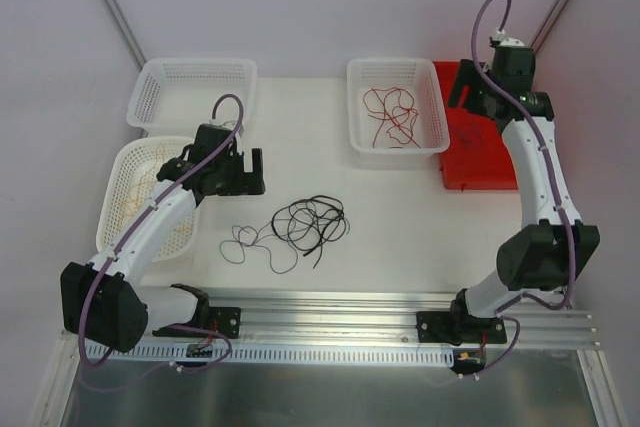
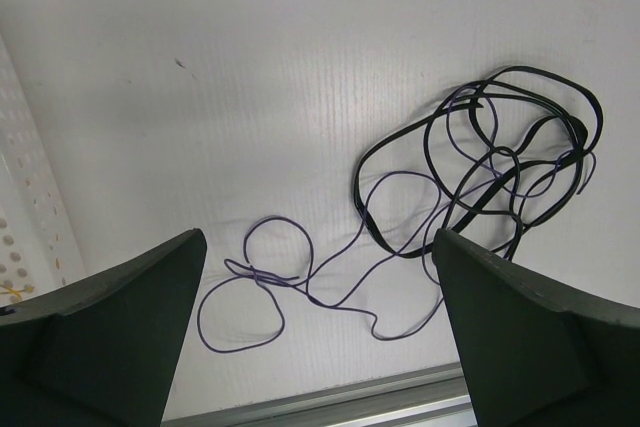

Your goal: Untangle the cables

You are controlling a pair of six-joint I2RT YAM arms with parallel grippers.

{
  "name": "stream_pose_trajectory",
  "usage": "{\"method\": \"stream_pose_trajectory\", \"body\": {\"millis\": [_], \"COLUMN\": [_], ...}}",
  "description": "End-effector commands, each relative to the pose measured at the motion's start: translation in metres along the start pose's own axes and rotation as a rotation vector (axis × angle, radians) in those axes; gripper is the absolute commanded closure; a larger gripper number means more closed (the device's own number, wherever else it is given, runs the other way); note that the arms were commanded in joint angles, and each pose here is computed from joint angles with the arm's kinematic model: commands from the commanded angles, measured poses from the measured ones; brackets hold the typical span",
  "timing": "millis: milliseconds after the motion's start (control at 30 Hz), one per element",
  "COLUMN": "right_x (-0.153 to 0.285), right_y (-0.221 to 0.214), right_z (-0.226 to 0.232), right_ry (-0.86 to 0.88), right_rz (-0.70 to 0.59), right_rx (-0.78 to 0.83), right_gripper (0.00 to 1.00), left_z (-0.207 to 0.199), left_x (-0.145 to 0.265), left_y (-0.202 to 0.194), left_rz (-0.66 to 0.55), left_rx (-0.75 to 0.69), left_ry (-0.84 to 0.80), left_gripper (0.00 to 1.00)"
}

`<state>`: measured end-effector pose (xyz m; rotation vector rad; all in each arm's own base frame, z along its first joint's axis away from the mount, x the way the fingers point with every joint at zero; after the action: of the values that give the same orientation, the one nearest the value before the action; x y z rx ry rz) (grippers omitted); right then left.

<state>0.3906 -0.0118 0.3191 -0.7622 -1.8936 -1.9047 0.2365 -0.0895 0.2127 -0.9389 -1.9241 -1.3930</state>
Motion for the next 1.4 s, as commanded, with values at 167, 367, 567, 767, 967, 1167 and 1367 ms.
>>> {"method": "stream_pose_trajectory", "body": {"millis": [167, 367, 567, 767, 967, 1167, 1367], "right_x": [0.077, 0.097, 0.098, 0.099, 0.104, 0.106, 0.109], "right_y": [-0.070, -0.128, -0.186, -0.219, -0.232, -0.241, -0.246], "right_z": [0.122, 0.186, 0.222, 0.232, 0.233, 0.228, 0.220], "right_ry": [0.543, 0.743, 0.851, 0.903, 0.917, 0.922, 0.913], "right_rz": [0.057, 0.107, 0.209, 0.252, 0.261, 0.268, 0.262], "right_rx": [0.268, 0.372, 0.412, 0.425, 0.417, 0.418, 0.416], "right_gripper": [0.16, 0.18, 0.19, 0.19, 0.19, 0.19, 0.19], "left_z": [0.004, 0.005, 0.008, 0.004, -0.003, -0.010, -0.017], "left_x": [0.000, -0.009, -0.011, -0.009, -0.011, -0.021, -0.031], "left_y": [0.000, -0.011, -0.040, -0.077, -0.102, -0.104, -0.102], "left_rz": [-0.009, 0.043, 0.104, 0.154, 0.204, 0.224, 0.221], "left_rx": [-0.014, 0.041, 0.187, 0.226, 0.214, 0.097, 0.001], "left_ry": [0.009, 0.014, 0.017, 0.012, 0.010, 0.045, 0.079], "left_gripper": [0.01, 0.01, 0.01, 0.07, 0.20, 0.29, 0.40]}}
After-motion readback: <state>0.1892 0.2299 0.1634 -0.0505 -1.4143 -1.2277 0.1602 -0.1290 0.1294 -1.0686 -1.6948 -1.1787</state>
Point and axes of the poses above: each gripper's point midway between its finger pads, its own x axis back along the fingers, its own z axis along the line the jaws close on, y = z × x, the point moved 8 cm from there along x, back along the fingers, and after that the axes turned 9 degrees about x, right-handed, at the moved point
